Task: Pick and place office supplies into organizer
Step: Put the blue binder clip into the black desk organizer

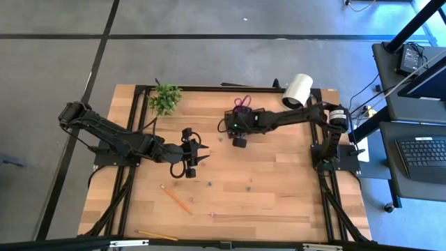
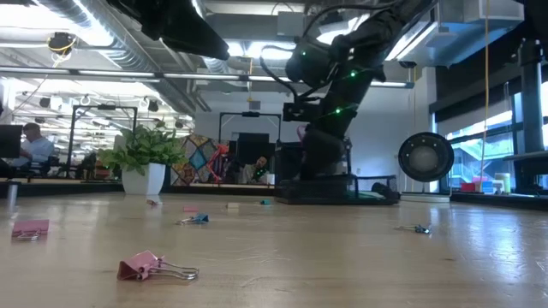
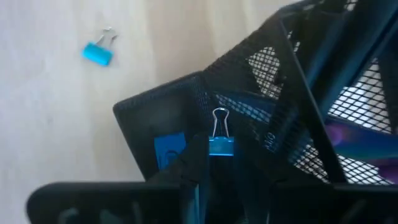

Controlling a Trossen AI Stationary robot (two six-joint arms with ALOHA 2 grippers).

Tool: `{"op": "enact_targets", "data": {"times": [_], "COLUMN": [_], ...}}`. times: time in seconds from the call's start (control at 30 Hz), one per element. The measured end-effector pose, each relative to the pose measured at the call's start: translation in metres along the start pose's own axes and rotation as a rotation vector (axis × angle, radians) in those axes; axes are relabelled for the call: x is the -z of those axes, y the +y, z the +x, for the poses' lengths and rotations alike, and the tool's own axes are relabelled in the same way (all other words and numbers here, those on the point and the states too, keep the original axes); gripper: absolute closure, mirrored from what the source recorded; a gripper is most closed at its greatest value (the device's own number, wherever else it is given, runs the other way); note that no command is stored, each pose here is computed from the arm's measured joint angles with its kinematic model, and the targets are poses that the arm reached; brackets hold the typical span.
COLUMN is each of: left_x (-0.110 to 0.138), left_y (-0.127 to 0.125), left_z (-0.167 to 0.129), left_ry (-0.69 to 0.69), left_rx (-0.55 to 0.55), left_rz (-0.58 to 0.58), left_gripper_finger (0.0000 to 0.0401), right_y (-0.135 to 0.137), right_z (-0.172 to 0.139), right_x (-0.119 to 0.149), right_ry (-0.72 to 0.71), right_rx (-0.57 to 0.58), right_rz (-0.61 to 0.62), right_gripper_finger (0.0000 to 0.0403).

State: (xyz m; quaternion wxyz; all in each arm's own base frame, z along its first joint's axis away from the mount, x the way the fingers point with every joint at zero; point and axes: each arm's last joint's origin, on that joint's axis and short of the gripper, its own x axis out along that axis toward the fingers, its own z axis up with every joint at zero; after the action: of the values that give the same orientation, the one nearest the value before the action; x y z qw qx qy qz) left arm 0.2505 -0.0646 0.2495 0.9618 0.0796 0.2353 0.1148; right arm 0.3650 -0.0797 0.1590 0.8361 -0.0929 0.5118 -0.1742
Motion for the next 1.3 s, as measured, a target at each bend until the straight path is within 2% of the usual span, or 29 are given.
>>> {"op": "enact_targets", "data": {"times": [0.27, 0.8, 1.3], "left_x": [0.000, 0.000, 0.000], "left_y": [0.000, 0.000, 0.000], "left_z": [0.000, 0.000, 0.000], "left_ry": [0.000, 0.000, 0.000], "left_rx": [0.000, 0.000, 0.000], "left_rz": [0.000, 0.000, 0.000], "left_gripper_finger": [0.0260, 0.0260, 0.0260], "right_y": [-0.015, -0.016, -0.016], "right_z": [0.004, 0.005, 0.003], "right_x": [0.002, 0.002, 0.005], "right_ry": [0.002, 0.005, 0.034], "right_rx": [0.021, 0.005, -0.003], "right_rz": [0.084, 0.060, 0.071], "right_gripper_finger": [0.0337, 0.0333, 0.0262]}}
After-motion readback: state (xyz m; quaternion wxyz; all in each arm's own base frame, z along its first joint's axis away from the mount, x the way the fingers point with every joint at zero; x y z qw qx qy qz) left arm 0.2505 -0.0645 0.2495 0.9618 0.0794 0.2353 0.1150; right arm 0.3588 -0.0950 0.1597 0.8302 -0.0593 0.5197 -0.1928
